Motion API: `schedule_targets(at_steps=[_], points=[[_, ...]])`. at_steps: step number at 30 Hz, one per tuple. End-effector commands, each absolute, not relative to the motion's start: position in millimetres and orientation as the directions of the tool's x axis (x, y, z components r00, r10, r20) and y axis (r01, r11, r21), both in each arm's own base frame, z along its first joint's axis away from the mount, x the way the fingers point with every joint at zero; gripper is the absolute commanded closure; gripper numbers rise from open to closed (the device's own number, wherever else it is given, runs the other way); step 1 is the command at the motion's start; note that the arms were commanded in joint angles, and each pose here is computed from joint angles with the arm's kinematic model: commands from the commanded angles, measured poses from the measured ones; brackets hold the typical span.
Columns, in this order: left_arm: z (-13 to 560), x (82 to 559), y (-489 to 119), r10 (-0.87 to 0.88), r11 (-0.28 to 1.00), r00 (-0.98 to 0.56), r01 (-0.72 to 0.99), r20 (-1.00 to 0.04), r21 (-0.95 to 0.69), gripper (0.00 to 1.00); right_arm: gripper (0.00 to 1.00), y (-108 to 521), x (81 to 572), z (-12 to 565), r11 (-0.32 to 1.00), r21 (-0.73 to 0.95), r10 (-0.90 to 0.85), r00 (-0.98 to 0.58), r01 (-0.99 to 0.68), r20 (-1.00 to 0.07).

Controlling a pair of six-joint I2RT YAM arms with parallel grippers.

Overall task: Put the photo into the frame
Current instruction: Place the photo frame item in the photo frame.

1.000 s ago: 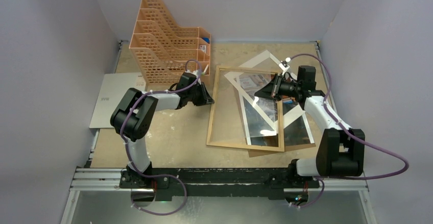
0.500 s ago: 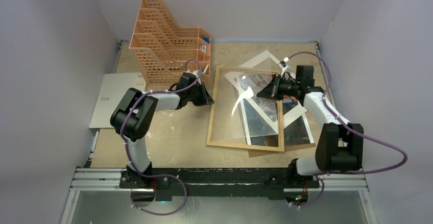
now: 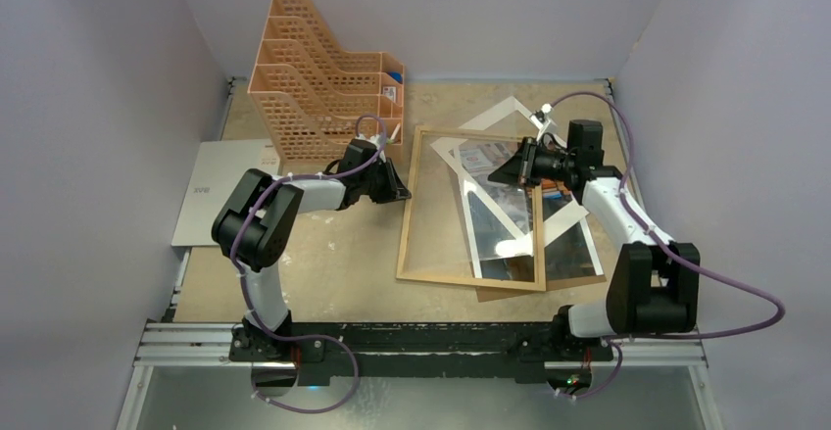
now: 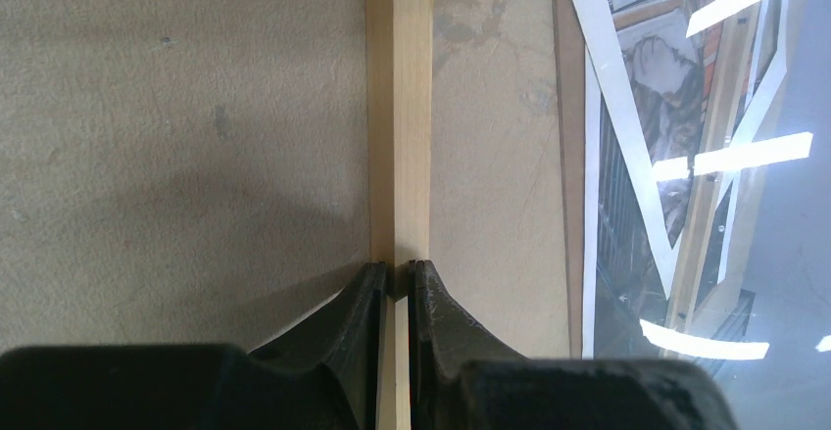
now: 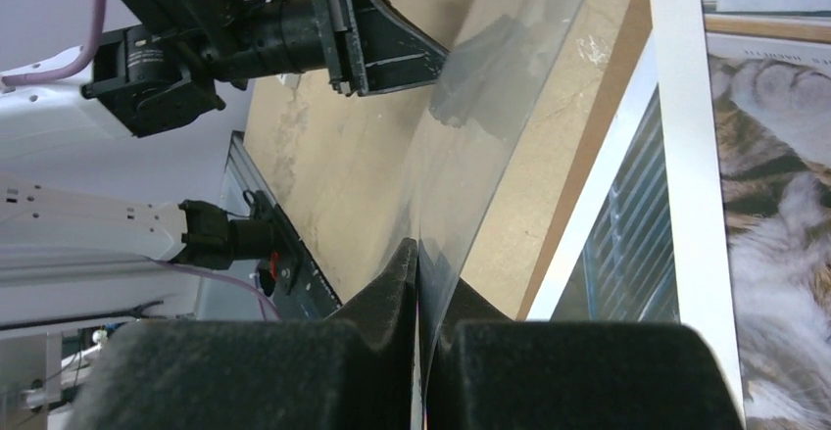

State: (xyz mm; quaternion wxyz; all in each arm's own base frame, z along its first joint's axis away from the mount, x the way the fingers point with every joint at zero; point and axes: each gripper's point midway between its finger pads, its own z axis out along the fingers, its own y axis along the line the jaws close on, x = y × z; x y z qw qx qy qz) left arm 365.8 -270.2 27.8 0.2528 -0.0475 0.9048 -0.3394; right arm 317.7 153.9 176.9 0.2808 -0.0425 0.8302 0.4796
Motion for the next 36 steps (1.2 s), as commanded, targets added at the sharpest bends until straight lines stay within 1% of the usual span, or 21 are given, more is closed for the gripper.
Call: schedule_targets(at_steps=[1,11,17,19,21,23,27,29,33,36], points=[[-6.7,340.2,-260.3,-0.219,0.807,-0.913,0.029,-0.345,-0.59,0.89,0.98,163.3,309.0,205.8,0.479,0.749,0.159,-0.794,-0.457,-0.587],[-8.1,341.7,-260.4,-0.22,0.808,-0.913,0.027,-0.345,-0.588,0.88,0.98,165.9,300.7,211.4,0.448,0.756,0.152,-0.793,-0.477,-0.59],[-8.9,342.1,-260.6,-0.218,0.809,-0.914,0.028,-0.343,-0.588,0.87,0.98,165.3,304.2,210.8,0.455,0.747,0.149,-0.785,-0.485,-0.601],[-8.5,342.7,-260.0,-0.22,0.809,-0.913,0.026,-0.344,-0.587,0.87,0.98,163.3,308.1,208.2,0.478,0.739,0.155,-0.782,-0.476,-0.604],[-9.5,343.0,-258.4,-0.223,0.816,-0.911,0.02,-0.346,-0.578,0.88,0.98,159.5,311.7,195.6,0.518,0.743,0.166,-0.802,-0.425,-0.574],[-9.0,345.8,-253.5,-0.236,0.83,-0.903,0.005,-0.359,-0.557,0.89,0.98,152.0,316.4,171.4,0.58,0.737,0.174,-0.831,-0.347,-0.528],[-8.5,350.8,-239.1,-0.263,0.86,-0.885,-0.035,-0.384,-0.509,0.91,0.98,131.2,318.2,125.9,0.712,0.68,0.211,-0.871,-0.174,-0.443],[-8.2,351.6,-237.3,-0.265,0.859,-0.885,-0.037,-0.383,-0.51,0.91,0.98,117.8,321.1,109.1,0.773,0.626,0.233,-0.876,-0.097,-0.423],[-9.3,351.6,-242.2,-0.258,0.848,-0.893,-0.027,-0.368,-0.529,0.91,0.96,112.8,324.8,100.0,0.794,0.603,0.236,-0.874,-0.078,-0.424],[-7.9,353.3,-240.4,-0.264,0.852,-0.888,-0.033,-0.375,-0.522,0.91,0.96,111.7,326.2,97.3,0.797,0.6,0.246,-0.875,-0.061,-0.416]])
